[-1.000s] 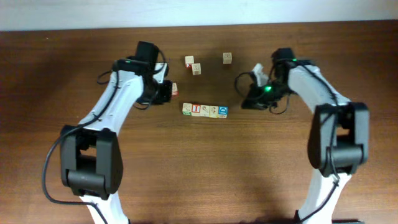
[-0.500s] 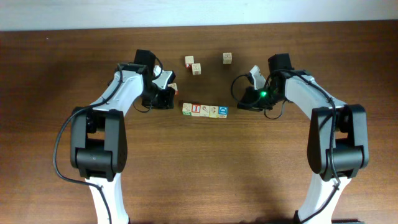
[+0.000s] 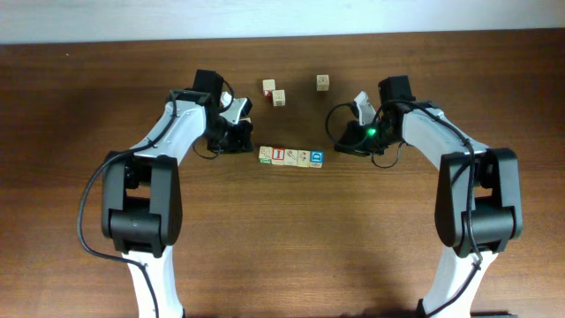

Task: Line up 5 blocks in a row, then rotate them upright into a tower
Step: 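Squeeze the block row between both grippers from its two ends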

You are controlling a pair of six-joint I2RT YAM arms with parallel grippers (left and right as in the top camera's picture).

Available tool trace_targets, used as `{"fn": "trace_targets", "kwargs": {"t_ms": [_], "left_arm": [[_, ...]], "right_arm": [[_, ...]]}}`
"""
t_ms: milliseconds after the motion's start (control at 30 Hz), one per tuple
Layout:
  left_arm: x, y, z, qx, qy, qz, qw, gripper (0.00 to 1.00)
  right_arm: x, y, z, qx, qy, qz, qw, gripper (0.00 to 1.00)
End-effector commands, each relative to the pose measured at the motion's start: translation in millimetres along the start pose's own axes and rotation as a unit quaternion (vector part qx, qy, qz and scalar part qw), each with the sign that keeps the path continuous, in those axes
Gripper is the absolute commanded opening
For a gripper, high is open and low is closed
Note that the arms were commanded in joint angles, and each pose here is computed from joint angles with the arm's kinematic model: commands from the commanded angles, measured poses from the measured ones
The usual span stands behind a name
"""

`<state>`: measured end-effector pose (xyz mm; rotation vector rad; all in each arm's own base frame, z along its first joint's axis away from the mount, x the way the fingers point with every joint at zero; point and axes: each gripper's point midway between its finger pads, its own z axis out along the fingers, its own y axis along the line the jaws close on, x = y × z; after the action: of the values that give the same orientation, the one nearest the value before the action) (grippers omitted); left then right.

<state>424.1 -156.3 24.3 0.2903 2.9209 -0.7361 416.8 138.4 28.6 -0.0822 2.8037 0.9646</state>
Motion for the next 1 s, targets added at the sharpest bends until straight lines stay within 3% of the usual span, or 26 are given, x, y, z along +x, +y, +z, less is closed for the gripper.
{"fn": "trace_targets", "kwargs": {"t_ms": [0,300,967], "left_arm": [[-0.5,-8.8,12.4,0.000,0.005,-0.004,1.000,0.00],[0.2,1.7,13.3,-0.038,0.006,-0.012,0.999,0.00],[6.6,-11.0,18.7,-0.032,0.019,-0.003,0.999,0.00]], "right_arm": [[4.2,1.3,2.2,0.003,0.004,0.000,1.000,0.04],[4.3,1.2,2.2,0.004,0.004,0.000,1.000,0.04],[15.6,-0.3,2.5,0.006,0.024,0.017,1.000,0.04]]}}
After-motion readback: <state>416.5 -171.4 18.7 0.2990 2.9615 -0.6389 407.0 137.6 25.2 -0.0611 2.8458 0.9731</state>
